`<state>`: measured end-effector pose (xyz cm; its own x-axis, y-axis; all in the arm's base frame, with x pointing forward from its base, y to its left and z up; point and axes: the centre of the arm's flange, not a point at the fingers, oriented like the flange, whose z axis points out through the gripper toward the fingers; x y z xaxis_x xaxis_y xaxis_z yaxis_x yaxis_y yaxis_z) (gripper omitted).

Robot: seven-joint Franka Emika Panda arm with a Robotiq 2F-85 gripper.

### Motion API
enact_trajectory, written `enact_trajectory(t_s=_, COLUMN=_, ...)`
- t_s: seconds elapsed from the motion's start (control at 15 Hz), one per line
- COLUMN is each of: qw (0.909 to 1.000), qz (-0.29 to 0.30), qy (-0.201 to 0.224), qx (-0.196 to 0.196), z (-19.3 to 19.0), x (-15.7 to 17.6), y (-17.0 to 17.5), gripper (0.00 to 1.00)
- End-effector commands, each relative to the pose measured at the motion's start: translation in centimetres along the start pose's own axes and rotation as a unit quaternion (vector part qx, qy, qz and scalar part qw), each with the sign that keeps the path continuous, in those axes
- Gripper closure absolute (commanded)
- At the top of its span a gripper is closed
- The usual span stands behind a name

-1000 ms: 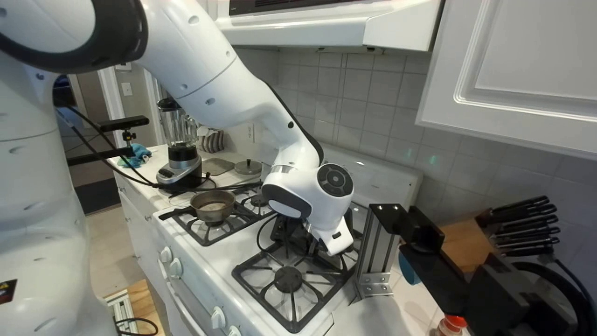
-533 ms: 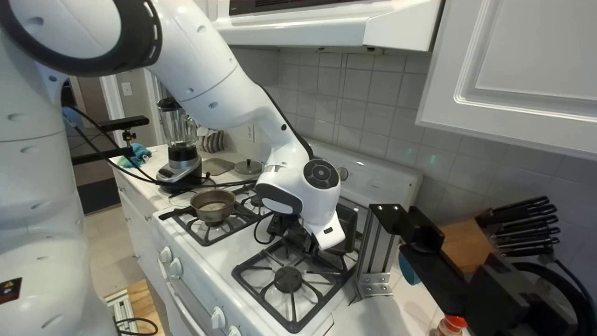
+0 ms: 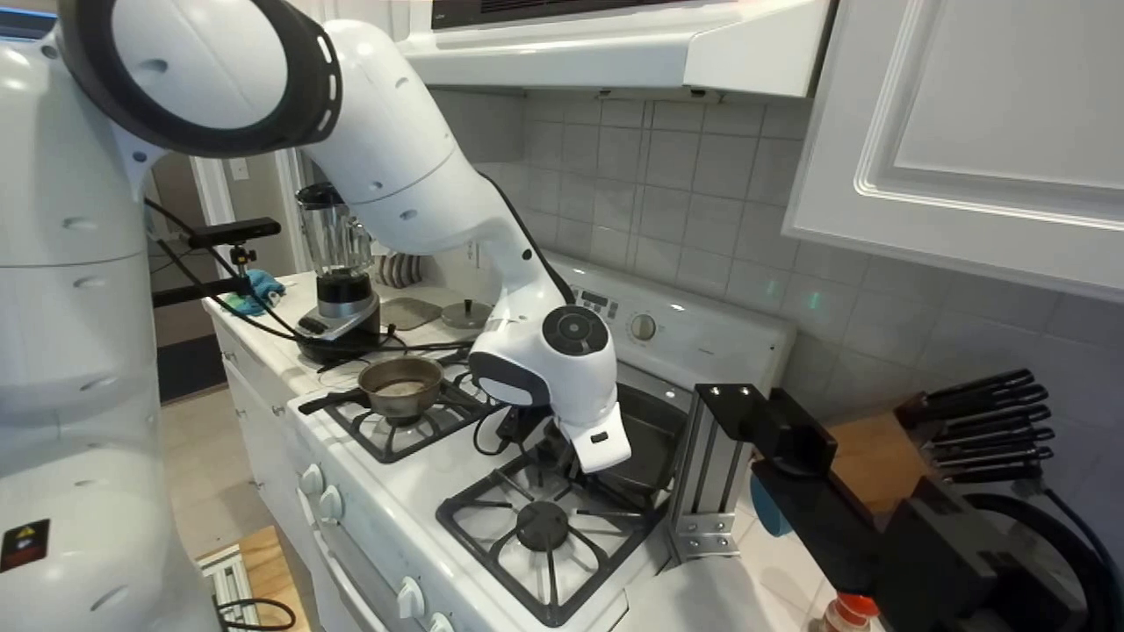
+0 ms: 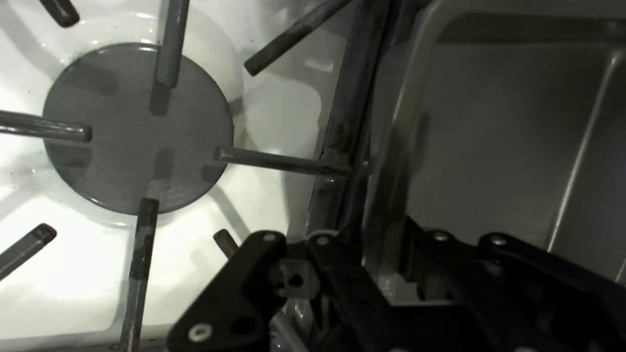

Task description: Move the dish to the left

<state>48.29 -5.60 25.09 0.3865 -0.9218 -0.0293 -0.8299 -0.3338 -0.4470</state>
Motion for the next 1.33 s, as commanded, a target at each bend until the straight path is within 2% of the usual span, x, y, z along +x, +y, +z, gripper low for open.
enact_trajectory(t_s=0.0, qw=0.9994, qz=0.029, qy=0.017, qx=0.01, z=0.2, x=-0.5, y=-0.6, gripper=0.98)
enact_trajectory(t_s=0.2, qw=0.9993, qz=0.029, qy=0.021, qx=0.011, z=0.1, x=-1.0, y=-0.8, gripper=0.98)
enact_trajectory(t_s=0.27, qw=0.9998, qz=0.015, qy=0.009, qx=0.0, z=0.3, x=-0.3, y=0.0, gripper=0.98)
enact_trajectory(t_s=0.33, qw=0.9998, qz=0.015, qy=0.009, qx=-0.001, z=0.3, x=-0.4, y=0.0, gripper=0.91)
enact_trajectory(t_s=0.67, qw=0.9998, qz=0.016, qy=0.008, qx=-0.003, z=0.5, x=-0.3, y=0.1, gripper=0.91)
enact_trajectory(t_s=0.73, qw=0.9998, qz=0.016, qy=0.008, qx=-0.003, z=0.5, x=-0.3, y=0.1, gripper=0.98)
enact_trajectory(t_s=1.27, qw=0.9961, qz=0.079, qy=0.038, qx=-0.003, z=0.6, x=-1.8, y=-0.8, gripper=0.98)
